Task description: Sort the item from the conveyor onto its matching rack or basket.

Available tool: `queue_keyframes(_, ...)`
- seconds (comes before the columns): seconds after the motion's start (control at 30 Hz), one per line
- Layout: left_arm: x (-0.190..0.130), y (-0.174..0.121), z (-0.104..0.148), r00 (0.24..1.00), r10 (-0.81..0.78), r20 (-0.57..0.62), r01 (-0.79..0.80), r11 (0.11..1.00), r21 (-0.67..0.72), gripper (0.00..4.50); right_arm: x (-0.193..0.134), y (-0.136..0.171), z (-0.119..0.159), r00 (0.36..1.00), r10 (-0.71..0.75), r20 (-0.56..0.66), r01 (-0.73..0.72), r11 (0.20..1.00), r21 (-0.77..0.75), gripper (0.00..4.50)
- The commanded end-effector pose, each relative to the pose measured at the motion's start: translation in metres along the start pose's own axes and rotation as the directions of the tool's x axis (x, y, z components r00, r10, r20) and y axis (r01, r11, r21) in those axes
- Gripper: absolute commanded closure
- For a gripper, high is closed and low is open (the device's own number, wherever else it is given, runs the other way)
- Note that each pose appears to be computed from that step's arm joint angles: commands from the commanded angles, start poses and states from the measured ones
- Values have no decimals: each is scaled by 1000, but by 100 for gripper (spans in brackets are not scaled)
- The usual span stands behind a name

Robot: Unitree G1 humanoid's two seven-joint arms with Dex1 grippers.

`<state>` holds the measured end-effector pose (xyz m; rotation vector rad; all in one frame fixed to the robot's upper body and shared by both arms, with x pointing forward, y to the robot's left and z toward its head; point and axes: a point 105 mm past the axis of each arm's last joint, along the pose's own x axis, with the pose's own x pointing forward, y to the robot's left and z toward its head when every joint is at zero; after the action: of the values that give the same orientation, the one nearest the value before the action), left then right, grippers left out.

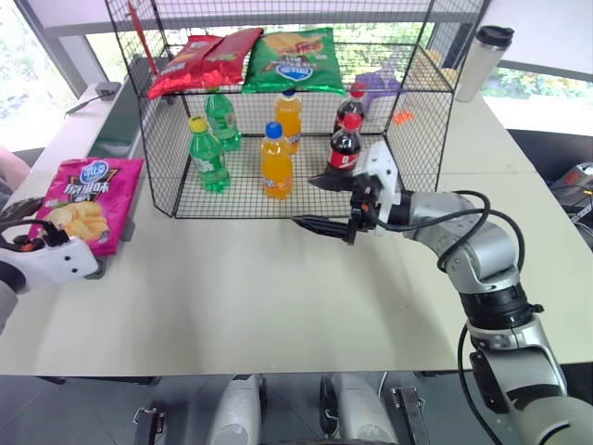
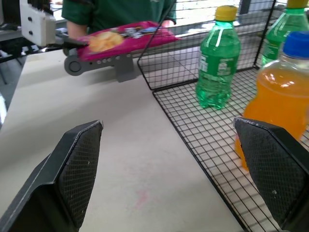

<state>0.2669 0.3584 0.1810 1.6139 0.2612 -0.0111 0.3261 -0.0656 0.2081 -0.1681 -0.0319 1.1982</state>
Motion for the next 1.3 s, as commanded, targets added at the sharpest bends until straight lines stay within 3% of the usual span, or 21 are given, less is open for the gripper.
queue_keyframes(0.03, 6, -4, 4, 1000, -6, 9, 6, 1000, -11, 6, -4, -1, 13, 999, -19, 39, 21, 999, -45, 0)
queue_keyframes(0.37, 7, -7, 10, 1000, 24, 4, -24, 999, -21, 6, -6, -5, 11, 999, -42, 31, 44, 998, -48, 0)
queue_keyframes(0.63, -40, 21, 13, 998, 14, -63, -15, 1000, -15, 6, -2, -4, 8, 999, -33, 40, 34, 999, -28, 0)
queue_keyframes(0.77, -77, -2, 26, 987, -148, -65, 138, 982, -128, 6, 3, -3, 4, 999, -2, 35, 2, 1000, -6, 0)
queue_keyframes(0.97, -97, -37, 36, 945, -325, -39, 305, 917, -256, 6, 10, -3, 1, 999, 30, 30, -30, 1000, -1, 0)
queue_keyframes(1.3, -70, -41, 19, 964, -239, -116, 216, 960, -179, 6, 4, -7, 0, 999, -19, 26, 19, 1000, -8, 0)
